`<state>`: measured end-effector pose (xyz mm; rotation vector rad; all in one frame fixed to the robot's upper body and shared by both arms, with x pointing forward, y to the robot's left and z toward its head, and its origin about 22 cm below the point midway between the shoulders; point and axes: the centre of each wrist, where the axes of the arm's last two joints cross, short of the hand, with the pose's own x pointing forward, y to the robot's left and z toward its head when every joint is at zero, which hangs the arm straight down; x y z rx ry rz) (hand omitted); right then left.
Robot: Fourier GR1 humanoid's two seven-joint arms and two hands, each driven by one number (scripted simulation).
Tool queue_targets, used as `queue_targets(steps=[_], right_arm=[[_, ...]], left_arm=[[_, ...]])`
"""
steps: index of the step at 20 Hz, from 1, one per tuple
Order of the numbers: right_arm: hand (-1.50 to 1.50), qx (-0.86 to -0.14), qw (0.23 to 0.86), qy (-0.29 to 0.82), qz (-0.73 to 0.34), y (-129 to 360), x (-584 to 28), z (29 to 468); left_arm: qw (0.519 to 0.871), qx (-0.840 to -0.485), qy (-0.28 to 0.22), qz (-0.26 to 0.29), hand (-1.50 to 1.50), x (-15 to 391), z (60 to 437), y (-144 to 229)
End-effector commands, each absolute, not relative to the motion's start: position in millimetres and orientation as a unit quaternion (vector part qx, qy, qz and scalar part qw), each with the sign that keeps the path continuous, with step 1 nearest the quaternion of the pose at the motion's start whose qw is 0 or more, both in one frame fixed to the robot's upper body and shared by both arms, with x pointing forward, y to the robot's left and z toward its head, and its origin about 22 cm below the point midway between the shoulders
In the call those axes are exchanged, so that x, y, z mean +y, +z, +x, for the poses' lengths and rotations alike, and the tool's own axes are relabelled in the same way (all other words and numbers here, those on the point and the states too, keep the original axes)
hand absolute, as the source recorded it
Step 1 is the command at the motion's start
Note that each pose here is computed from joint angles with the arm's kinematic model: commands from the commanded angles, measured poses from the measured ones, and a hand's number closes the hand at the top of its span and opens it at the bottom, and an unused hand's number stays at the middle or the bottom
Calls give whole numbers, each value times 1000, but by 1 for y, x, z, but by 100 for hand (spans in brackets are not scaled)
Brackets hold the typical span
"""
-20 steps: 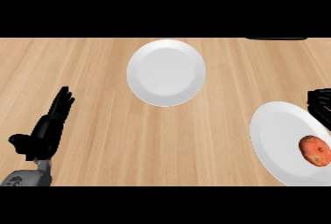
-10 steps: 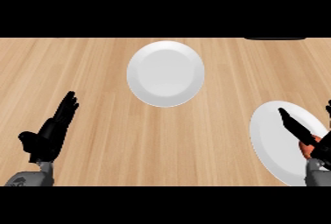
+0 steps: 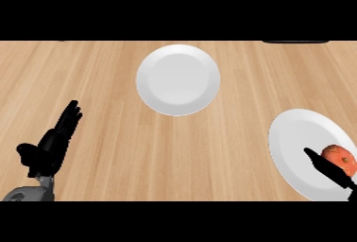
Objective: Pick the squash from the plate and place it in the plate
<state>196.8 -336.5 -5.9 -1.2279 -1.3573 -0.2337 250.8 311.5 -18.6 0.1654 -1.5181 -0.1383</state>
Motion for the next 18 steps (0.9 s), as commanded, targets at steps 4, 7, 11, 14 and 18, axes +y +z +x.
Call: queue_targets(steps=[4,7,11,14,18], right_arm=[[-150,-450,710,-2,-542,9,-354,163],[-150,-408,747,25,-524,39,-347,170],[-150,-382,775,17,-503,62,-328,187],[-150,-344,786,28,-514,73,-340,188],[-150,-321,800,28,-506,65,-342,186]], left_arm=[[715,-693,-61,70,0,292,250,-18],[718,-690,-64,65,0,299,245,-18],[722,-685,-68,72,0,302,252,-17],[721,-686,-60,77,0,302,270,-14],[720,-688,-58,70,0,293,251,-3]])
